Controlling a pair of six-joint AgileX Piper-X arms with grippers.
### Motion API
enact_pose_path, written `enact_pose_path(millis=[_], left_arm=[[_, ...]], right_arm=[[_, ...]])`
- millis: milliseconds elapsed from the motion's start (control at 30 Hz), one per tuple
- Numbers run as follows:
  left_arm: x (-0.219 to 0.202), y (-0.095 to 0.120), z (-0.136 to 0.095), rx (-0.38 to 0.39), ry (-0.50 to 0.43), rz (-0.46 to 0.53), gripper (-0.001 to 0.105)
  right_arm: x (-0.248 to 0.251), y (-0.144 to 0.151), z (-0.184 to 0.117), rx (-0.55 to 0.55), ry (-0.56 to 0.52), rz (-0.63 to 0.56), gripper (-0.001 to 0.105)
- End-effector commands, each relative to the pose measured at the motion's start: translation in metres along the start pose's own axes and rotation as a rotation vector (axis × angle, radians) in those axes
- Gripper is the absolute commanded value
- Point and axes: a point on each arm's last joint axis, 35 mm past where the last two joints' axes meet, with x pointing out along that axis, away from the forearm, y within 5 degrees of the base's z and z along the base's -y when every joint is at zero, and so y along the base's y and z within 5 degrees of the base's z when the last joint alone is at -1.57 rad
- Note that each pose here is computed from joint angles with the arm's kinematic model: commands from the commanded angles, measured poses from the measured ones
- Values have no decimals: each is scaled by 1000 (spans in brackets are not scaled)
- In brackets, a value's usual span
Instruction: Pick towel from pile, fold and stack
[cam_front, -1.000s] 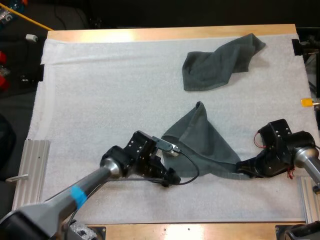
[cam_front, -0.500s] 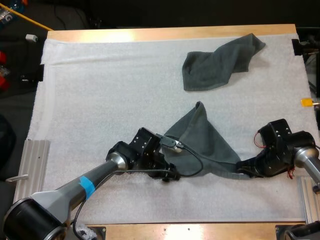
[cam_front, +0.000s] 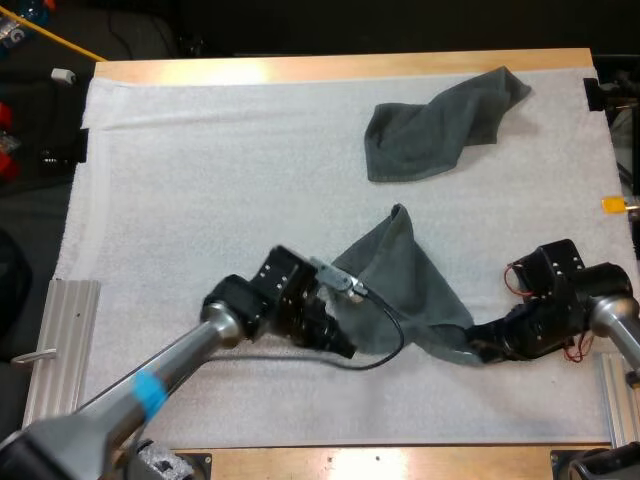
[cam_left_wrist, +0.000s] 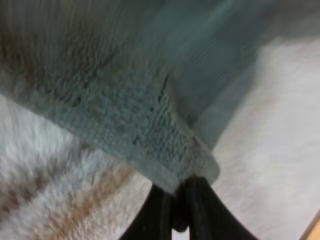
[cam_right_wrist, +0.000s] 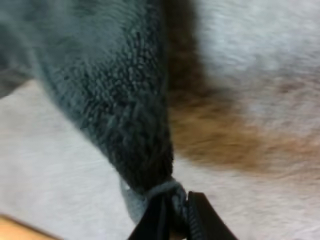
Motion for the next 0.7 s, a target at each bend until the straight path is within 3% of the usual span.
enact_pose_path(millis=[0, 200, 467, 567, 667], left_arm=[[-18, -10, 2, 45, -41, 20, 0], [-76, -38, 4, 154, -149, 76, 0], [-145, -71, -1, 214, -268, 84, 0], [-168, -82, -7, 236, -322, 69, 0], [-187, -89, -15, 247, -349, 62, 0]], right_arm=[[-9, 6, 1, -27, -47, 35, 0], [-57, 28, 2, -43, -255, 28, 0], [-126, 61, -7, 19, -520, 64, 0], [-138, 67, -13, 26, -552, 73, 0], [-140, 68, -20, 53, -508, 63, 0]])
